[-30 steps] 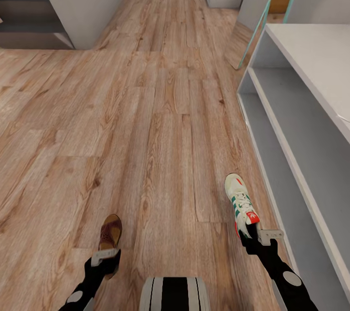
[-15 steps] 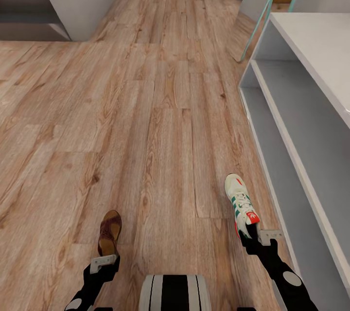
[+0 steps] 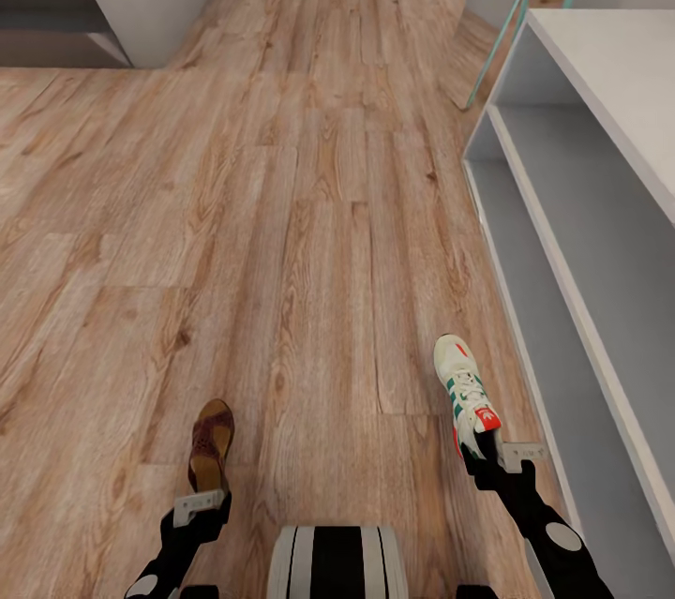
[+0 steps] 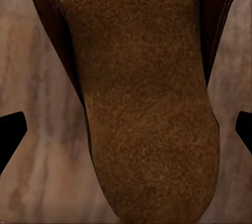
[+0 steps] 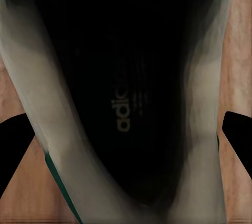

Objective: Pick up the two gym shoes and the two sandals from the corridor floor and place them onto the hallstand (shoe rack) in the corridor, making sure they are on the rack and not on the floor. Arrange them so the two gym shoes are next to each other and the two sandals are next to each other.

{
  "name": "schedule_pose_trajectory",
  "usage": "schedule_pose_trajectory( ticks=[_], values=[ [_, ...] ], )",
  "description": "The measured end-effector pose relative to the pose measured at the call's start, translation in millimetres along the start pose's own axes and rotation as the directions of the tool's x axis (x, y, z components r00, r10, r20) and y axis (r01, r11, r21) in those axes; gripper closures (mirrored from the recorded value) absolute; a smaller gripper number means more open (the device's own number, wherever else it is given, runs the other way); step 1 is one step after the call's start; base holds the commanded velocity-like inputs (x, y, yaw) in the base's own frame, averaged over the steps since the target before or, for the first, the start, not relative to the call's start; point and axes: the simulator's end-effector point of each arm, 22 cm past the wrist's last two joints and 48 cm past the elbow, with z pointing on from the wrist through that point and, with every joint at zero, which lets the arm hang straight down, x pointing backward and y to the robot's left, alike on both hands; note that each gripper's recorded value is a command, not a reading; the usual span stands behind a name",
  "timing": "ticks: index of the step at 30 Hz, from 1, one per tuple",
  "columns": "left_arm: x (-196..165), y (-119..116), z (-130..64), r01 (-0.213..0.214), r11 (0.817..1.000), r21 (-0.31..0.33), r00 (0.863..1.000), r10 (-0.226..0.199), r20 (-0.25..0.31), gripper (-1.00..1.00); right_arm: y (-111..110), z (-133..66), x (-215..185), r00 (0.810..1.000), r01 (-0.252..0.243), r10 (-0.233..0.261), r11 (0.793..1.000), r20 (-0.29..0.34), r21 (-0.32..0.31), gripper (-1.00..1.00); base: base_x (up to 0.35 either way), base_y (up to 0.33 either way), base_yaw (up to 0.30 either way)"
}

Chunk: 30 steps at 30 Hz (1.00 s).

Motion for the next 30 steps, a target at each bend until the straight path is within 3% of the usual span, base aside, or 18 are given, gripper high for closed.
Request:
schedule_pose_trajectory(
  ticks=[30],
  values=[
    [12.7, 2.9, 2.1, -0.006, 1.0, -0.01, 1.0, 0.005, -0.024, -1.0, 0.7, 3.6, 12.7, 1.0, 0.001, -0.001, 1.0, -0.024, -0.001, 1.0, 0.0, 0.0, 0.0]
  ],
)
